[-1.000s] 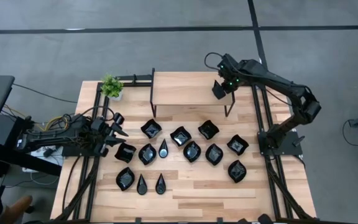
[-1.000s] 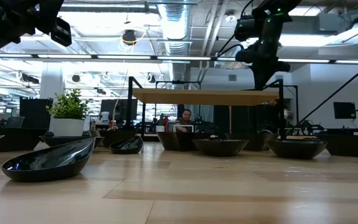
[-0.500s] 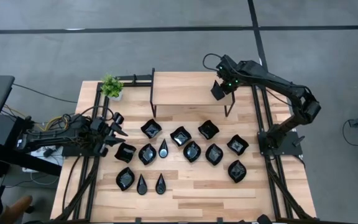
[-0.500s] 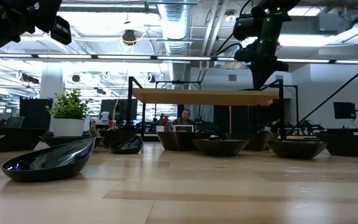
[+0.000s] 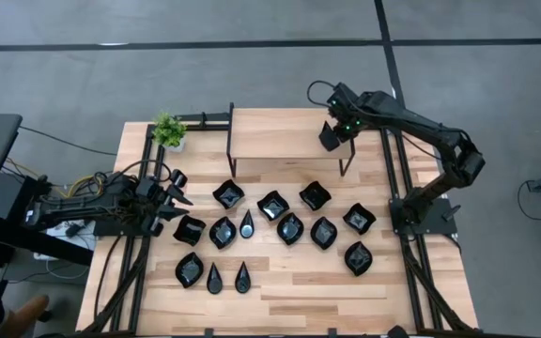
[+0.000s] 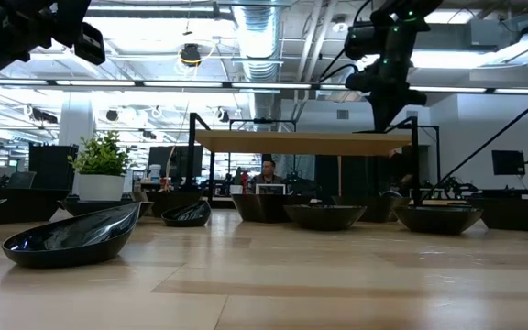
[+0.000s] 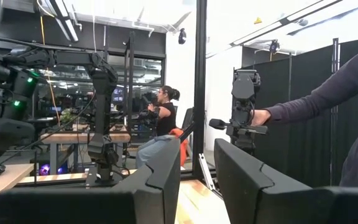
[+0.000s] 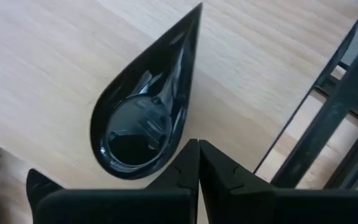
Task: Pick & Place Mini shaped plates
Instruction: Stack the black plate on top of the black plate on the shelf
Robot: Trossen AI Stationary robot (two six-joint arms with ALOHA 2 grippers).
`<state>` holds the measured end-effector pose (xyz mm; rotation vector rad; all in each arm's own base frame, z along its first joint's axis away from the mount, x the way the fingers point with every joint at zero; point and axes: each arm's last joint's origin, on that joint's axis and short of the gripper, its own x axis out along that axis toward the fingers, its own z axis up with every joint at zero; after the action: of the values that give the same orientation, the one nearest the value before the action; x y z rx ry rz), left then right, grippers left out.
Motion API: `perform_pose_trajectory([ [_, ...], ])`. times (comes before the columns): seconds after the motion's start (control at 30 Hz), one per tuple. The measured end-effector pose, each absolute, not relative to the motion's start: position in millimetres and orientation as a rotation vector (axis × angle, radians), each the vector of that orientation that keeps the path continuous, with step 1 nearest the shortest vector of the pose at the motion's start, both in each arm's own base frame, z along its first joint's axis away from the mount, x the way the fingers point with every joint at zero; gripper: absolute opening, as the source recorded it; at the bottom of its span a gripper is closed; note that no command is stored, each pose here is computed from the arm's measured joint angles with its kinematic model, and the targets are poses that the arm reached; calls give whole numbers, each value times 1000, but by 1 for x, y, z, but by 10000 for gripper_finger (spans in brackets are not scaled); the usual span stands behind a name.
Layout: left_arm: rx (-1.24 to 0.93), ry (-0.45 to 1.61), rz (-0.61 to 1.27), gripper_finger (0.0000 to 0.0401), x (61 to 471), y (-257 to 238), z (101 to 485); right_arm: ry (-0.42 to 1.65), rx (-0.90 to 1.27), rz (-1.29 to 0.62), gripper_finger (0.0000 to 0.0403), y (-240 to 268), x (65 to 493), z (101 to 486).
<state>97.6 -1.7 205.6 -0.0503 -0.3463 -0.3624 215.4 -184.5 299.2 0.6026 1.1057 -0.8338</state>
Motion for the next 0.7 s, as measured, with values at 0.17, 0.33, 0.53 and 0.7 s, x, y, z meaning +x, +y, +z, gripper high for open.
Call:
perform_pose_trajectory([
  [0.17, -50, -346, -363, 99, 98, -2, 205, 1104, 605, -835, 0, -185, 215, 299],
  [0.33, -50, -347, -363, 99, 98, -2, 206, 1101, 604, -835, 0, -185, 216, 299],
  [0.53, -50, -346, -362, 99, 98, -2, 205, 1098, 606, -832, 0, -185, 216, 299],
  [0.7, -50, -346, -362, 99, 98, -2, 205, 1095, 605, -832, 0, -185, 216, 299],
])
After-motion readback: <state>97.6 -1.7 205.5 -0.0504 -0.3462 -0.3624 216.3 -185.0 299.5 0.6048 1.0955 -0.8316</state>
